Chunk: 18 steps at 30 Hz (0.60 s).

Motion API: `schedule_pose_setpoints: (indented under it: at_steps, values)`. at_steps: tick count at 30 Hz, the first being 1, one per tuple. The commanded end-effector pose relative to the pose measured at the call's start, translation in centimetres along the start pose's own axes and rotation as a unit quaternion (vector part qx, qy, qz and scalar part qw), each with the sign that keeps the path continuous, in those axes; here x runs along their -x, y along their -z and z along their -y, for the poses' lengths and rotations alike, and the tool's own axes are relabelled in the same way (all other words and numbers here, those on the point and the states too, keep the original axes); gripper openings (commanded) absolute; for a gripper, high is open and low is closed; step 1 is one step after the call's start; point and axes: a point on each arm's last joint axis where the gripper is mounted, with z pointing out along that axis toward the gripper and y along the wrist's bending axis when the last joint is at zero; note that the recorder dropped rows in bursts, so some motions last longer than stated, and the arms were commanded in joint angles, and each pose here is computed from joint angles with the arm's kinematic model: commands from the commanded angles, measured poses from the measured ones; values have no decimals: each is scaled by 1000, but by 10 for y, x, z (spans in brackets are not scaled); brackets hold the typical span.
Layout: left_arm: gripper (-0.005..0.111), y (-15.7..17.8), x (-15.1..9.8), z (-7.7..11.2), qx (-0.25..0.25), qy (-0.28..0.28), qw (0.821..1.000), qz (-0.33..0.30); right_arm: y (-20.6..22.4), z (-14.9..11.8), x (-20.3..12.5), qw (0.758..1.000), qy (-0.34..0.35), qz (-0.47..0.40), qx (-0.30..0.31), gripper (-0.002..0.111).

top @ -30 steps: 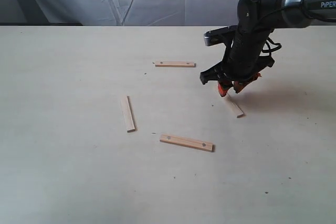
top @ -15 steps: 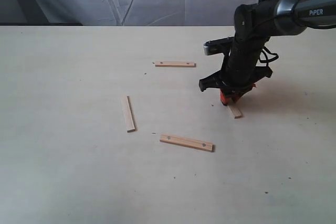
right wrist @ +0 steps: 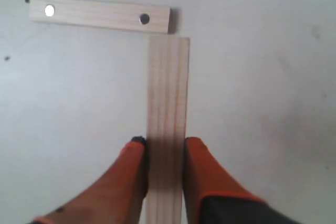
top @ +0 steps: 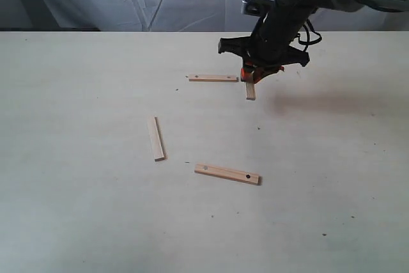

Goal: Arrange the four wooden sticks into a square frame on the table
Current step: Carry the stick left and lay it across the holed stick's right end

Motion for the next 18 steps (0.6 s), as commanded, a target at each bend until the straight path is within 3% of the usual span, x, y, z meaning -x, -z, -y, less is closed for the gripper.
schedule_pose_setpoints:
  at_steps: [1,7,18]
  values:
    - [0,0,0,0,-4,2,1000,3,-18,-8,10,1000,-12,3,1,-1]
    - [0,0,0,0,-4,2,1000,3,-34,-30,22,999,-27,-8,-19,-1]
    - [0,0,0,0,-4,2,1000,3,-60,-33,25,998,-15,-21,-64,-1]
